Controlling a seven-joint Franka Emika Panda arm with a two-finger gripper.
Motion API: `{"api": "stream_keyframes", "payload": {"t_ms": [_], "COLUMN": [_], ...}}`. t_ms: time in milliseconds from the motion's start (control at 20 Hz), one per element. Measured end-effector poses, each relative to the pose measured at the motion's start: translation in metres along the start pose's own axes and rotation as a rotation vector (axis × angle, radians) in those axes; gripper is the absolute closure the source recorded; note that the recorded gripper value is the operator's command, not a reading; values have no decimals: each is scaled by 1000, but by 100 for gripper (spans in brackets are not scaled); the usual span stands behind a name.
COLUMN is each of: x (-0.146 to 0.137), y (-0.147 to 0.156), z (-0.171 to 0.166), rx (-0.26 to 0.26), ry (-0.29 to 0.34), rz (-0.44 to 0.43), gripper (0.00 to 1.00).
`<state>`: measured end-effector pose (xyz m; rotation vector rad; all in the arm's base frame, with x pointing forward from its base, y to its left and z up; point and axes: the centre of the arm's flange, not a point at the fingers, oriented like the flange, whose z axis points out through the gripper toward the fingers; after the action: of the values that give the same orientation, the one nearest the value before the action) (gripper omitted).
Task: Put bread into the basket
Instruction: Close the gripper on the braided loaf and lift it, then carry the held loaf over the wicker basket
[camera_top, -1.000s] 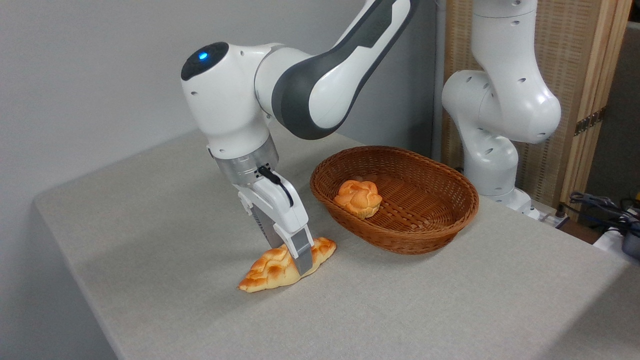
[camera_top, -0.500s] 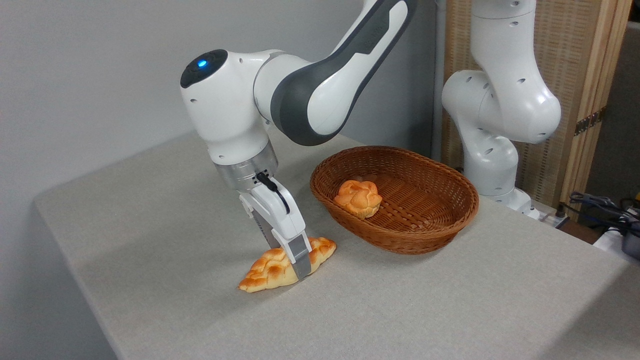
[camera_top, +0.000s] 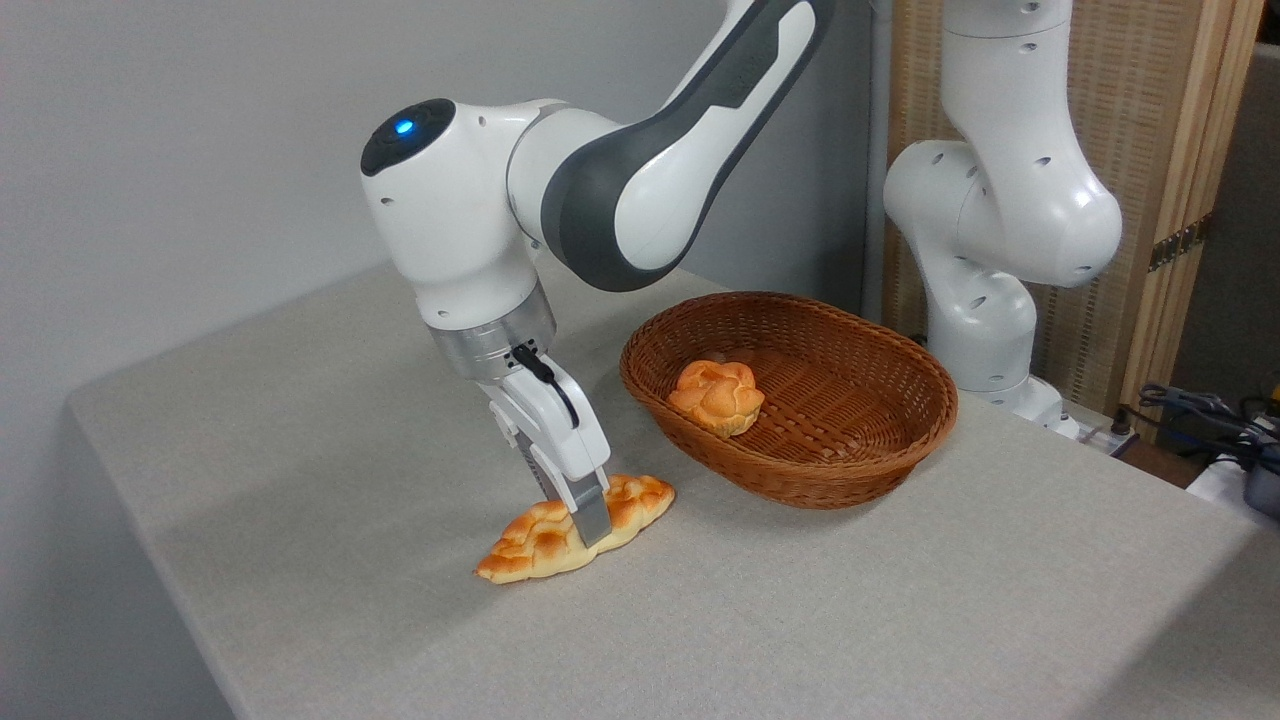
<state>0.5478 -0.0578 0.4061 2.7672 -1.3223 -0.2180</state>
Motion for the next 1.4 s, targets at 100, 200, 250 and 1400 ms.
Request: {"api": "stream_keyframes", "payload": {"t_ms": [100,200,250,1400], "x": [0,0,-1,-85], "y": [0,0,1,101], "z": [-1,-10,-19,-93], "rx": [2,14,27,-255], "ry": [2,13,26,-157], "rz": [3,5,5,230], "gripper": [60,60,60,0]}}
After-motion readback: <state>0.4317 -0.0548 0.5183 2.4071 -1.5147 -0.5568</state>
